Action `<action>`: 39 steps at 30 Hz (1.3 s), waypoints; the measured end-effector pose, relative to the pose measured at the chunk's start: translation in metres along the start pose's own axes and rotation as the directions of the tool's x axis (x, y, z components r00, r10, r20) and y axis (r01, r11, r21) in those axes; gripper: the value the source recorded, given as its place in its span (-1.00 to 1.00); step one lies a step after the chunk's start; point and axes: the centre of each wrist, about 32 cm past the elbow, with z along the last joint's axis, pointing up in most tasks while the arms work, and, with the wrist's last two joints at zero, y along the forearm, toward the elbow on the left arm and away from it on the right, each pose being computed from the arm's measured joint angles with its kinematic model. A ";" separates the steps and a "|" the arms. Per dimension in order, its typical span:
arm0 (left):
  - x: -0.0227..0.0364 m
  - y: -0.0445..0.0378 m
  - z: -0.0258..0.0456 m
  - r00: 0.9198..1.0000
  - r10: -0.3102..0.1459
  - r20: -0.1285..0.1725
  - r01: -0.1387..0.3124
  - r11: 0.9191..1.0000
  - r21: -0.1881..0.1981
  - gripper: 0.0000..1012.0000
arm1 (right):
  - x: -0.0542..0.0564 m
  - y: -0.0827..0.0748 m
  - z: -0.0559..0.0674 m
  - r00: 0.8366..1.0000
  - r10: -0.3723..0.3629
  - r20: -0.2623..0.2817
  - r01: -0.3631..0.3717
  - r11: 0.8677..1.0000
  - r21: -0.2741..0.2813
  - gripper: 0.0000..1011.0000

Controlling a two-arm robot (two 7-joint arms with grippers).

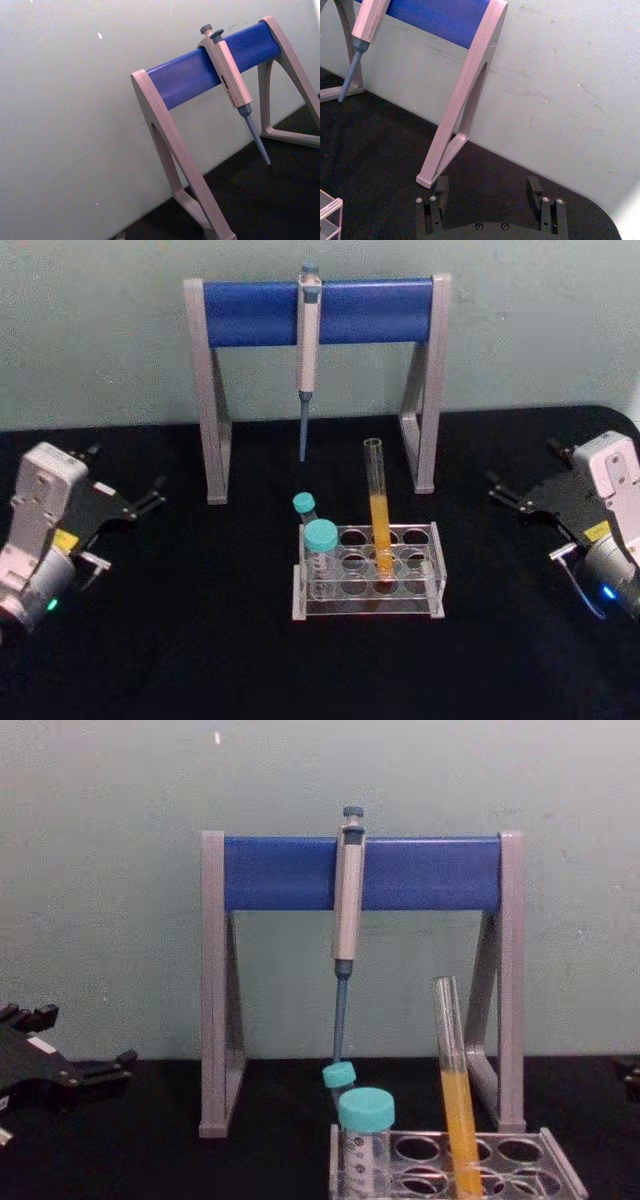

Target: Pick up the test tube from the test tube rack, shake it, then place it back into the test tube rack.

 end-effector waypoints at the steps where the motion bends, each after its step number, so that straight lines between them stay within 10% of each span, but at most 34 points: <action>1: 0.0000 0.0000 0.0000 1.000 0.000 0.000 0.000 1.000 0.000 0.98 | 0.000 0.000 0.000 1.000 0.000 0.000 0.000 1.000 0.000 0.98; 21: 0.0000 0.0000 0.0000 1.000 0.000 0.000 0.000 1.000 0.000 0.98 | 0.000 0.000 0.000 1.000 -0.001 -0.002 0.001 1.000 0.001 0.98; 39: 0.0000 0.0000 0.0000 1.000 0.000 0.000 0.000 1.000 0.000 0.98 | 0.000 -0.015 0.026 0.991 0.087 -0.099 -0.087 0.996 0.002 0.98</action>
